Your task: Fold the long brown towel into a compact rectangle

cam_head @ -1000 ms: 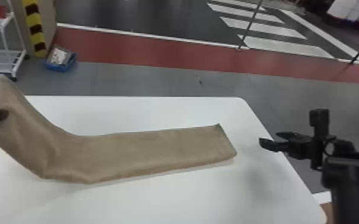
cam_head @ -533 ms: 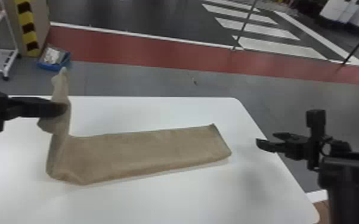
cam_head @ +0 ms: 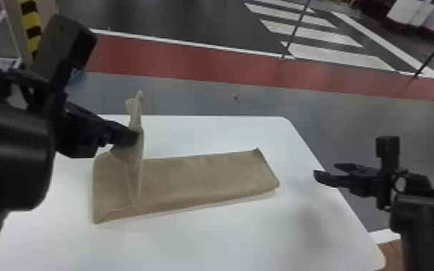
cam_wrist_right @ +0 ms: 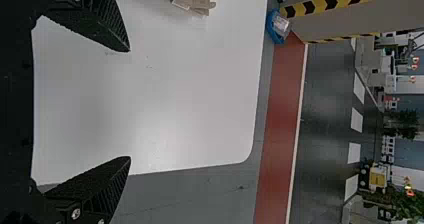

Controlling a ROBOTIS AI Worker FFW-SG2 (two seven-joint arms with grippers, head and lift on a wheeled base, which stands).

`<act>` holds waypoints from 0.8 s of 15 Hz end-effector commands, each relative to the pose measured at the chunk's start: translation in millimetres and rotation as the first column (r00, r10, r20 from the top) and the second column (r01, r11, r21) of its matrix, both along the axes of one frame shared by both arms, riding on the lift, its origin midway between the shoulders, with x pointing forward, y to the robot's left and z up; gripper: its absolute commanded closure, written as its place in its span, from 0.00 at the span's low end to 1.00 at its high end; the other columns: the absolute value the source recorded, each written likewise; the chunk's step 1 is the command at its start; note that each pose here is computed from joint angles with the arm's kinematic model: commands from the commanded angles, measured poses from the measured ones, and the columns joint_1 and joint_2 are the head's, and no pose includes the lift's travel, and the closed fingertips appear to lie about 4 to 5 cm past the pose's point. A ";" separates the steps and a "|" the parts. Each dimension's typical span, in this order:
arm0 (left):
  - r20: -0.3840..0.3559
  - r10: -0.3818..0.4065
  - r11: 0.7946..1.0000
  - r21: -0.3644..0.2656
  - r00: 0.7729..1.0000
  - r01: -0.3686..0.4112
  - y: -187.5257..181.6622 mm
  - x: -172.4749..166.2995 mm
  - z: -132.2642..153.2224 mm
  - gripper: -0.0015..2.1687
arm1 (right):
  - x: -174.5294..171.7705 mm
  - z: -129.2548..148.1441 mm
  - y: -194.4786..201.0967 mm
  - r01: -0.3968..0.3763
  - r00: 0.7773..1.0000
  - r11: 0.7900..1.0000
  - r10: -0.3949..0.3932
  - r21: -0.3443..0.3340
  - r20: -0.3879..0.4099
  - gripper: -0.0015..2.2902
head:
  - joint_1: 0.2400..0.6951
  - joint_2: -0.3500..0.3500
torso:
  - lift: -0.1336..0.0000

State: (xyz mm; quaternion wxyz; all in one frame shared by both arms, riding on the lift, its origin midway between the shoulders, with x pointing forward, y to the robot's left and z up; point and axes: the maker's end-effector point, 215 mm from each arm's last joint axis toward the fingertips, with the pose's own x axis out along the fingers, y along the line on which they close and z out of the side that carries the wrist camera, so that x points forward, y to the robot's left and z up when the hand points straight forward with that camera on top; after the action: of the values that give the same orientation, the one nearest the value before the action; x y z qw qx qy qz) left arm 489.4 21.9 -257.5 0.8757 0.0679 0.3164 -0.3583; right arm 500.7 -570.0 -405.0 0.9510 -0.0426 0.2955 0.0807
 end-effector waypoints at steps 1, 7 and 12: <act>-0.029 -0.008 0.999 0.047 1.000 0.010 -13.2 2.3 -19.2 0.99 | 0.5 1.2 0.4 -0.002 1.000 1.000 0.002 0.000 0.006 0.05 | 0.99 0.00 | 0.07; -0.088 -0.028 0.995 0.096 0.996 0.037 -23.2 -0.4 -48.8 0.99 | -1.8 4.5 -7.4 0.005 1.000 1.000 -0.004 -0.008 0.016 0.05 | 1.00 0.00 | 0.07; -0.115 -0.097 0.982 0.148 0.989 0.114 -54.5 -28.1 -76.5 0.80 | -2.9 -0.1 -1.8 0.000 1.000 1.000 0.000 0.009 0.016 0.05 | 1.00 0.00 | 0.07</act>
State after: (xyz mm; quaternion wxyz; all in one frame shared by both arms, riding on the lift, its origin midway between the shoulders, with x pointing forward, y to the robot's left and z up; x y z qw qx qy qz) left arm 474.3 -16.8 -325.5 0.8380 0.1278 0.3811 -0.3691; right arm 497.4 -574.8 -403.2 0.9535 -0.0416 0.2878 0.0799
